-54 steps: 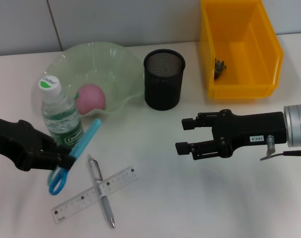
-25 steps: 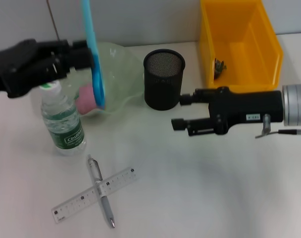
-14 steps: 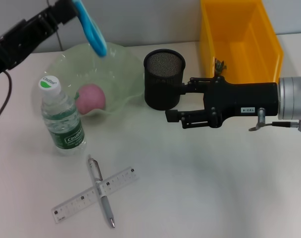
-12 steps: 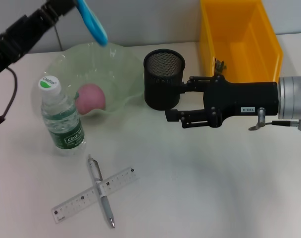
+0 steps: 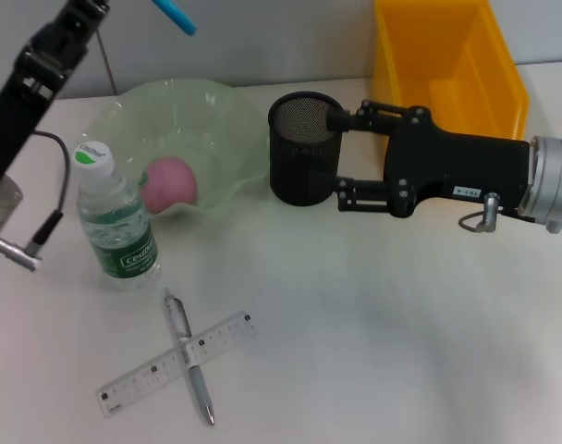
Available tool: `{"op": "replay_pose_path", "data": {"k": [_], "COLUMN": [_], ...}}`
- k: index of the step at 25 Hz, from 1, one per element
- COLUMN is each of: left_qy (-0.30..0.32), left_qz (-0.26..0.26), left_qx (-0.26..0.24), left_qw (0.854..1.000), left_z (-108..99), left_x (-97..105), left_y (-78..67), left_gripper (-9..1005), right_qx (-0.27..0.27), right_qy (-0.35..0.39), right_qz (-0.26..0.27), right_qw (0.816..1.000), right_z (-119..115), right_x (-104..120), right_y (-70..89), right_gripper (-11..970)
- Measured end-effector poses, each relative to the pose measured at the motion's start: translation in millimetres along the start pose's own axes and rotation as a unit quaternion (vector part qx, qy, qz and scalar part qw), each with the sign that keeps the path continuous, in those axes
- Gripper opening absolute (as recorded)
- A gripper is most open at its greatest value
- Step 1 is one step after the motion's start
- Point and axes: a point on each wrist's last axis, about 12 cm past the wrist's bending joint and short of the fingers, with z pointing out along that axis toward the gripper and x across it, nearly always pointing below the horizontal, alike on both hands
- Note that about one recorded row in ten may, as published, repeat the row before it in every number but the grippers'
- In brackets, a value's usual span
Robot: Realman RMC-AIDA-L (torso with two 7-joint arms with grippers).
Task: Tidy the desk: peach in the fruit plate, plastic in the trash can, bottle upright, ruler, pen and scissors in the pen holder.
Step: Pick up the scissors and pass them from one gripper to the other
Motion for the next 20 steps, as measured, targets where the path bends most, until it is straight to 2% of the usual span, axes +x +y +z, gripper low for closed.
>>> {"op": "replay_pose_path", "data": {"k": [10, 16, 20], "left_qy": [-0.037, -0.057, -0.072], "left_qz": [-0.037, -0.069, -0.088], "left_qx": [-0.033, -0.055, -0.076], "left_qw": [0.998, 0.994, 0.991], "left_z": [-2.7, -2.9, -4.3], "left_x": [24.3, 36.5, 43.5], "left_y": [-3.6, -6.0, -6.7], "left_gripper": [242, 242, 242], "right_qx": [0.059, 0.094, 0.096], "right_qy": [-0.108, -0.155, -0.162], "right_qz": [-0.068, -0.105, -0.121], "right_qw": [0.990, 0.978, 0.975], "right_z": [-4.3, 0.6, 8.0], "right_x": [17.7, 25.2, 26.7], "right_y": [17.5, 27.3, 29.9], "right_gripper": [776, 776, 776]}}
